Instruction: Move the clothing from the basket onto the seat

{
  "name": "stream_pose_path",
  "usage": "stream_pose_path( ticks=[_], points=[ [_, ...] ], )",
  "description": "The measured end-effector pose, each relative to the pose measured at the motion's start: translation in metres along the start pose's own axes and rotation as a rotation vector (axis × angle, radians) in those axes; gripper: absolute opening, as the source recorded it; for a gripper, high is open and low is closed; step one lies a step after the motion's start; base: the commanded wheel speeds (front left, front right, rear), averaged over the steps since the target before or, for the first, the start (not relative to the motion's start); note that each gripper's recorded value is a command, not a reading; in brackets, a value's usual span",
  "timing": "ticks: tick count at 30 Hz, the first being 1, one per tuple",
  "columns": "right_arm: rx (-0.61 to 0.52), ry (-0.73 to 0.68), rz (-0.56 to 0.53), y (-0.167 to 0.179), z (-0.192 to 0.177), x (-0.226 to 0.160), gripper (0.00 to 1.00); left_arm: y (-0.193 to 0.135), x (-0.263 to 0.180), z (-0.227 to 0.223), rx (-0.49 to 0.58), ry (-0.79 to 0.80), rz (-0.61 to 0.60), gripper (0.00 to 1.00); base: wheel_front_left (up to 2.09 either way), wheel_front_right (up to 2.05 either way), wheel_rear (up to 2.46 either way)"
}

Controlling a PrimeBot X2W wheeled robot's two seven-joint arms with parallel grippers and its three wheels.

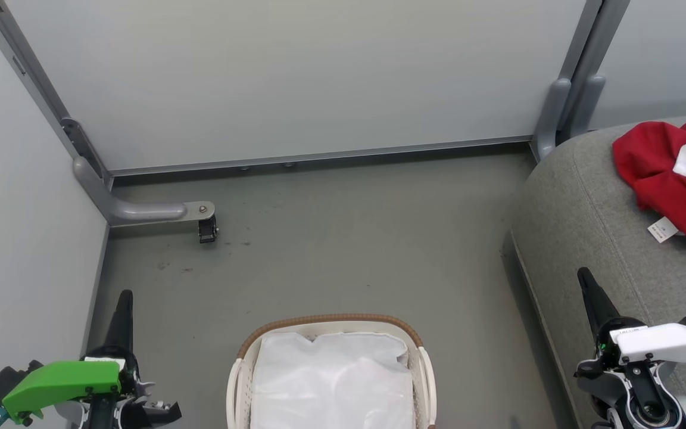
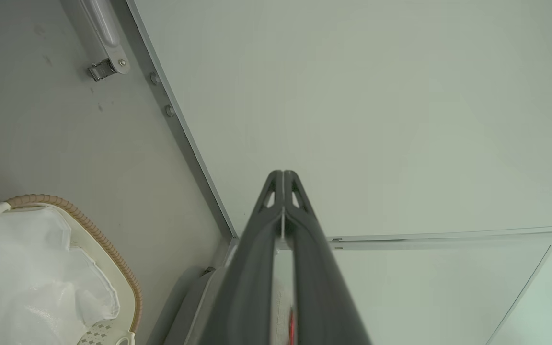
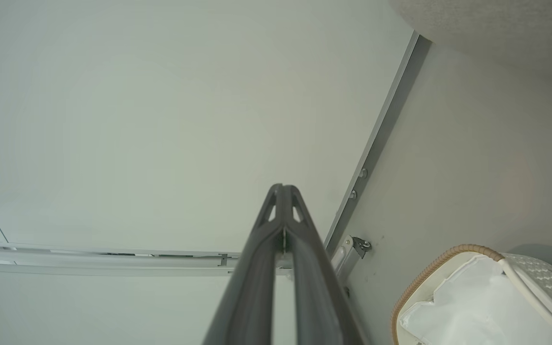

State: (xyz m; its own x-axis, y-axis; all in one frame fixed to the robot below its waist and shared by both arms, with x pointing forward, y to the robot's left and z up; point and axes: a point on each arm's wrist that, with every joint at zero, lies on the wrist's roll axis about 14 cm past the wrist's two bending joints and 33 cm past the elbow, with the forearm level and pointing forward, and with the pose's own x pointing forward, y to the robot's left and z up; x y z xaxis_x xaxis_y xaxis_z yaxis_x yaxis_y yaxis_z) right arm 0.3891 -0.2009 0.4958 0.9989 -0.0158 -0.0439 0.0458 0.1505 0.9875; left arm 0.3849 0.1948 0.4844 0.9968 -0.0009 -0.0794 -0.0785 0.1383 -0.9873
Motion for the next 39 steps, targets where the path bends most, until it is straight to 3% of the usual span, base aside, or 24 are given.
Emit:
stream_pose_path(
  ticks=[21, 39],
  points=[
    [0.154, 0.015, 0.045, 0.012, -0.001, 0.0, 0.0, -0.018, 0.001, 0.007, -0.143, -0.005, -0.065, 0.0, 0.0, 0.0, 0.0],
    [0.157, 0.014, 0.046, 0.012, 0.0, 0.0, 0.0, -0.019, 0.001, 0.007, -0.145, -0.005, -0.068, 0.0, 0.0, 0.0, 0.0]
  ],
)
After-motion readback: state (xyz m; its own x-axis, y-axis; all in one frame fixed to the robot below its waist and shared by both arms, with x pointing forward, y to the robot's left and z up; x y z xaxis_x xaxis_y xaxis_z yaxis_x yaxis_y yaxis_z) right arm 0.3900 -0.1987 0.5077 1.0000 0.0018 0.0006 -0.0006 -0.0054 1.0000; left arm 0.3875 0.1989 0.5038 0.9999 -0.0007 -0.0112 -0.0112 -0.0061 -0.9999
